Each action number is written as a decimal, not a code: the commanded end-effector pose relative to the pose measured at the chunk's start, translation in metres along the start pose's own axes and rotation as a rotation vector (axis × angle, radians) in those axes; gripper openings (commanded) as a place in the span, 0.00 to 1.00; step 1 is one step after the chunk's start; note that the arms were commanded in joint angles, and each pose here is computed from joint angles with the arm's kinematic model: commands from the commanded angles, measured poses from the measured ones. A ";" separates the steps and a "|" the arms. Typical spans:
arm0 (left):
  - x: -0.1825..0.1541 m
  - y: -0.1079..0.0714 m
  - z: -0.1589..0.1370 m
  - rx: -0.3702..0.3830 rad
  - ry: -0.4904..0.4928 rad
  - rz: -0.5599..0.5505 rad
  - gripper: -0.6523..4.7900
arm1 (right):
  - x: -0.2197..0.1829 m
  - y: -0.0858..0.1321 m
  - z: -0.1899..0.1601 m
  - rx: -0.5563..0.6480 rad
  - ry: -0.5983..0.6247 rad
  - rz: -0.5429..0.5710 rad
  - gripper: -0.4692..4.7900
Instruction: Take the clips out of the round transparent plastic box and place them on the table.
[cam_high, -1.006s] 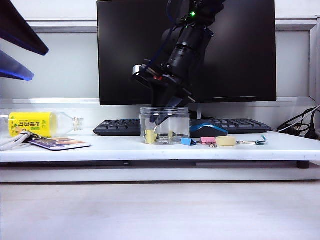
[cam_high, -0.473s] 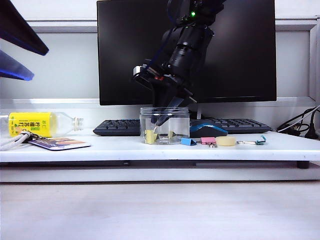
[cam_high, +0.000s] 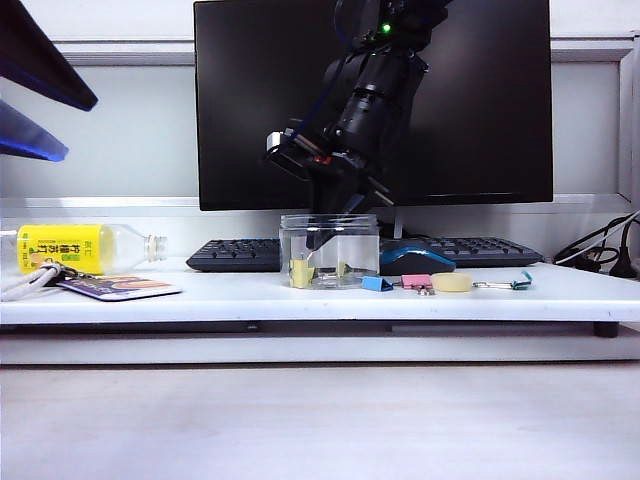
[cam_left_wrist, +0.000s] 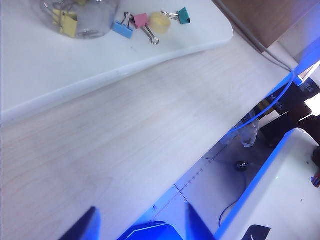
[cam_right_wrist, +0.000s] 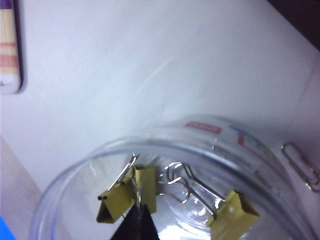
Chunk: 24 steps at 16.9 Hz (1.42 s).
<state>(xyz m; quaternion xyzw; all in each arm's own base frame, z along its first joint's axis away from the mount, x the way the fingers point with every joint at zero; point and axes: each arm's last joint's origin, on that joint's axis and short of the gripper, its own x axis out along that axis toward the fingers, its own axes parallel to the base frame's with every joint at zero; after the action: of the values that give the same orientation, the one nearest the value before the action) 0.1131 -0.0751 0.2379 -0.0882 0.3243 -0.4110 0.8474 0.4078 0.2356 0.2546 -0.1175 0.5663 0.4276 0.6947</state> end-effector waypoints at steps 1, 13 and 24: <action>-0.001 -0.001 0.003 0.015 -0.016 -0.009 0.54 | -0.003 0.001 0.002 -0.009 -0.022 -0.001 0.09; -0.001 -0.001 0.003 0.030 -0.016 -0.009 0.54 | -0.007 -0.004 -0.003 0.037 -0.008 0.069 0.30; -0.001 -0.001 0.003 0.032 -0.016 -0.009 0.54 | -0.006 -0.005 0.000 0.045 -0.036 0.069 0.30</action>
<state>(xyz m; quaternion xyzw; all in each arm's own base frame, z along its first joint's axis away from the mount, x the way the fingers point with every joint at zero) 0.1131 -0.0751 0.2379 -0.0815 0.3211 -0.4135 0.8481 0.4114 0.2292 0.2555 -0.0781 0.5706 0.4368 0.6911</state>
